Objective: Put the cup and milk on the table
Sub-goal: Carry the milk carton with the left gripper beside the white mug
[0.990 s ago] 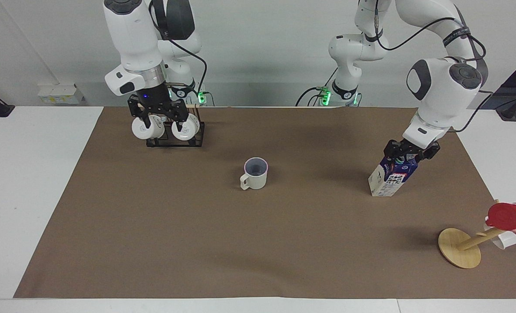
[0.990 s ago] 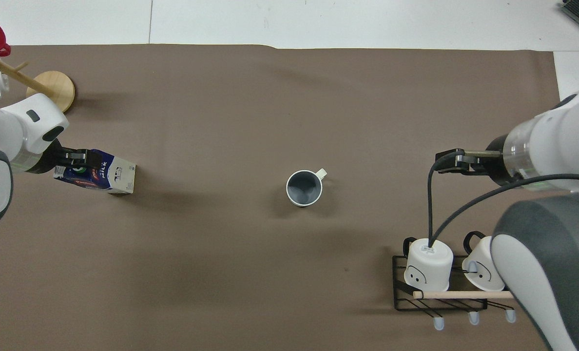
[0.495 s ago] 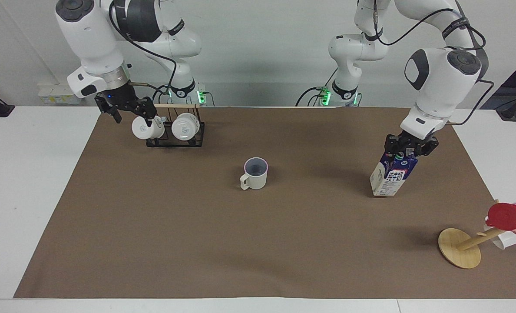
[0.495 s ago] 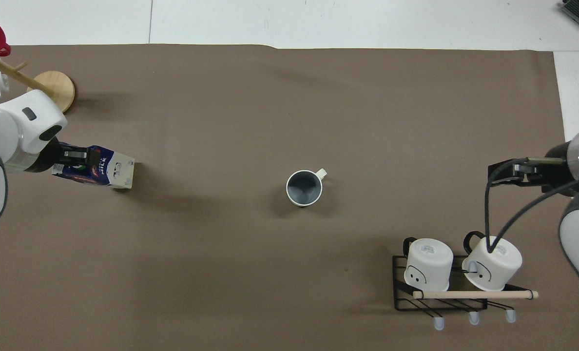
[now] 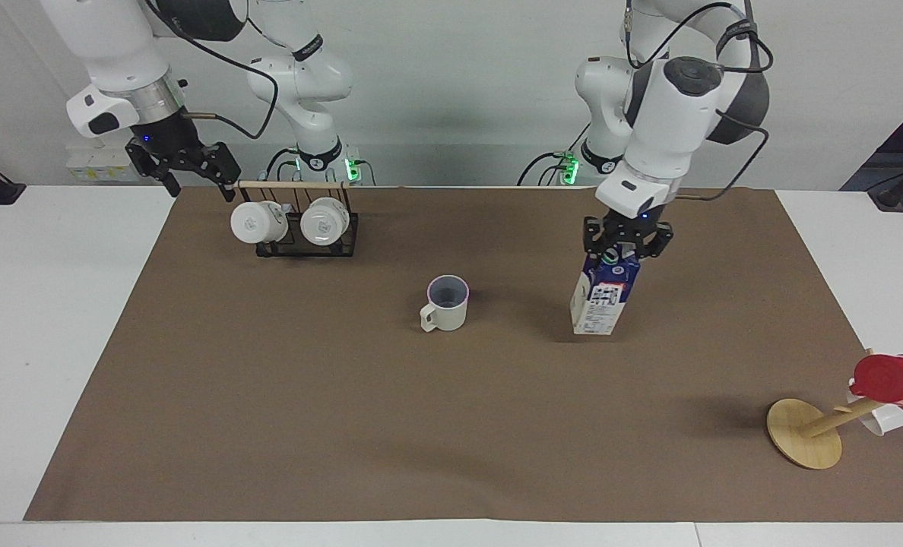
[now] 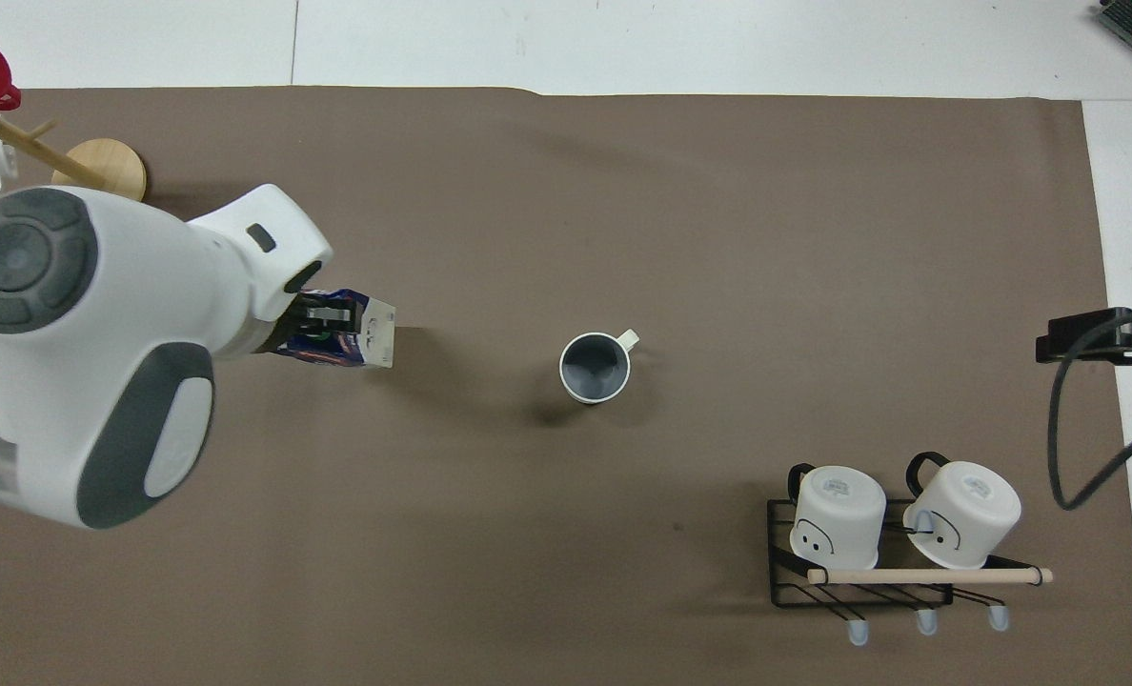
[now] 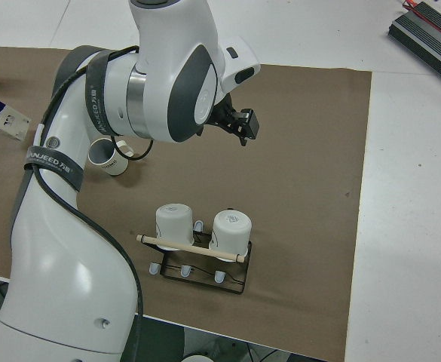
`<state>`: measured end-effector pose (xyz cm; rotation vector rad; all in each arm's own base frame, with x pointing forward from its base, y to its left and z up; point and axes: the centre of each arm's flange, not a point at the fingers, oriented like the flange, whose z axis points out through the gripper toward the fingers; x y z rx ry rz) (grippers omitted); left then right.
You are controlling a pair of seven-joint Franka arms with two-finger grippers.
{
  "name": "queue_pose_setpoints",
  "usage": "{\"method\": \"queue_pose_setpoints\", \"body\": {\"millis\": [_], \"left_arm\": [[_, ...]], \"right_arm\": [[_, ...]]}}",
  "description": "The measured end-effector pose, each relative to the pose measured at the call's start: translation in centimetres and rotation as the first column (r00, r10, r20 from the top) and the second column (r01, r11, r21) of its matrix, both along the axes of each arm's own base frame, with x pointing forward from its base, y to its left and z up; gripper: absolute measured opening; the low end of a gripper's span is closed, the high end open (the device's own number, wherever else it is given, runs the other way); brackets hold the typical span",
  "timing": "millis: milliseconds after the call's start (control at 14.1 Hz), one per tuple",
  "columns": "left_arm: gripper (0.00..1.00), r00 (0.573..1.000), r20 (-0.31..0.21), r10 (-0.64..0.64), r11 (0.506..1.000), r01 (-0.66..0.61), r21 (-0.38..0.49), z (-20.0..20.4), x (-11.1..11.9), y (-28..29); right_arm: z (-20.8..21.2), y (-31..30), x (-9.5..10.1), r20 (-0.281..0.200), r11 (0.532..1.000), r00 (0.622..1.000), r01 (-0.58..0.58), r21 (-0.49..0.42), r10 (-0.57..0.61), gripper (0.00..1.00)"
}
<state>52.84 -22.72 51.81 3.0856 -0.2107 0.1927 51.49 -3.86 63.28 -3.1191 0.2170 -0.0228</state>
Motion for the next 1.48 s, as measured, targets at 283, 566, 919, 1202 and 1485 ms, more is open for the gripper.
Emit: {"method": "queue_pose_setpoints", "body": {"millis": [283, 566, 919, 1202, 1485], "left_arm": [[0.60, 1.000, -0.008, 0.024, 0.999, -0.024, -0.028, -0.7, -2.7, -7.3], [0.61, 0.999, -0.006, 0.034, 0.998, -0.034, -0.046, -4.5, -3.0, -12.2], [0.69, 0.999, -0.013, 0.041, 0.997, -0.042, -0.058, -5.7, -2.2, -12.9], [1.00, 0.999, -0.009, 0.041, 0.997, -0.041, -0.060, -5.5, -2.2, -12.9], [1.00, 0.998, 0.020, 0.053, 0.995, -0.051, -0.081, -3.3, -1.8, -12.3]], "right_arm": [[3.2, 0.4, -1.0, -0.008, 1.000, 1.000, -0.008, 0.006, 0.008, 1.00], [3.2, 0.9, -1.7, -0.065, 1.000, 0.998, -0.016, 0.008, 0.016, 1.00], [3.5, 1.0, -1.7, -0.052, 1.000, 0.998, -0.021, -0.008, 0.020, 1.00], [3.6, 1.0, -1.7, -0.049, 1.000, 0.999, -0.021, -0.009, 0.020, 1.00], [3.6, 1.0, -1.7, -0.048, 1.000, 0.999, -0.021, -0.009, 0.020, 1.00]]}}
